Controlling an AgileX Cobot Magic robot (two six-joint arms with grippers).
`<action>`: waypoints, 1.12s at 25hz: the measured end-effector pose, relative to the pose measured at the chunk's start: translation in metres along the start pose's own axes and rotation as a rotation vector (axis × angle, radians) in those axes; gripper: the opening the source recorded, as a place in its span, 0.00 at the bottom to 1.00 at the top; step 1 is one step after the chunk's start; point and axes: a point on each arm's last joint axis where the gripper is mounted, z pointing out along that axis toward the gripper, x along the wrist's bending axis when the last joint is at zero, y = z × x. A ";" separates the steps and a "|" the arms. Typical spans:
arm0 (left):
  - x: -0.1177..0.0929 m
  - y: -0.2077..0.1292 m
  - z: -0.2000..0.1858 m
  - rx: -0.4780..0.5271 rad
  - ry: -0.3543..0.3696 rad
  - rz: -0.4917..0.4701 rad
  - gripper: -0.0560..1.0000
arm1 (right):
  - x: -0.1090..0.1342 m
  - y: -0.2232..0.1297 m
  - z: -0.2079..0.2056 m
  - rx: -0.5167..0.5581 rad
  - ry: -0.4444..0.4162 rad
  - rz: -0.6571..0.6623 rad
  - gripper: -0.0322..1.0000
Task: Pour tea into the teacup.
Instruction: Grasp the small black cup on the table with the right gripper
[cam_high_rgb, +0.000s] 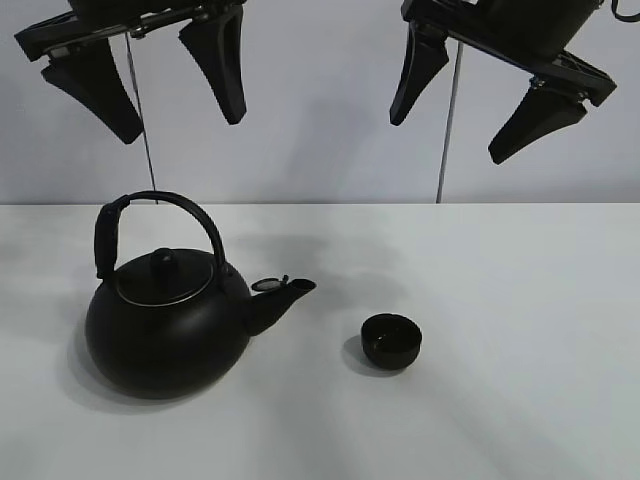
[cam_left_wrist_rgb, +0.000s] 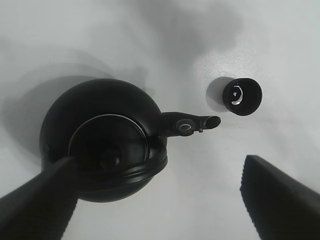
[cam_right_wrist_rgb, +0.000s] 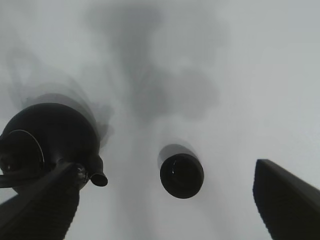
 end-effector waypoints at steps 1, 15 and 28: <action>0.000 0.000 0.000 0.000 0.000 0.000 0.65 | 0.000 0.000 0.000 0.000 0.000 0.000 0.66; 0.000 0.000 0.000 0.000 0.000 0.000 0.65 | 0.009 -0.029 0.022 0.194 -0.203 -0.378 0.63; 0.000 0.000 0.000 0.000 0.000 0.000 0.65 | 0.019 -0.075 0.098 0.322 -0.230 -0.676 0.63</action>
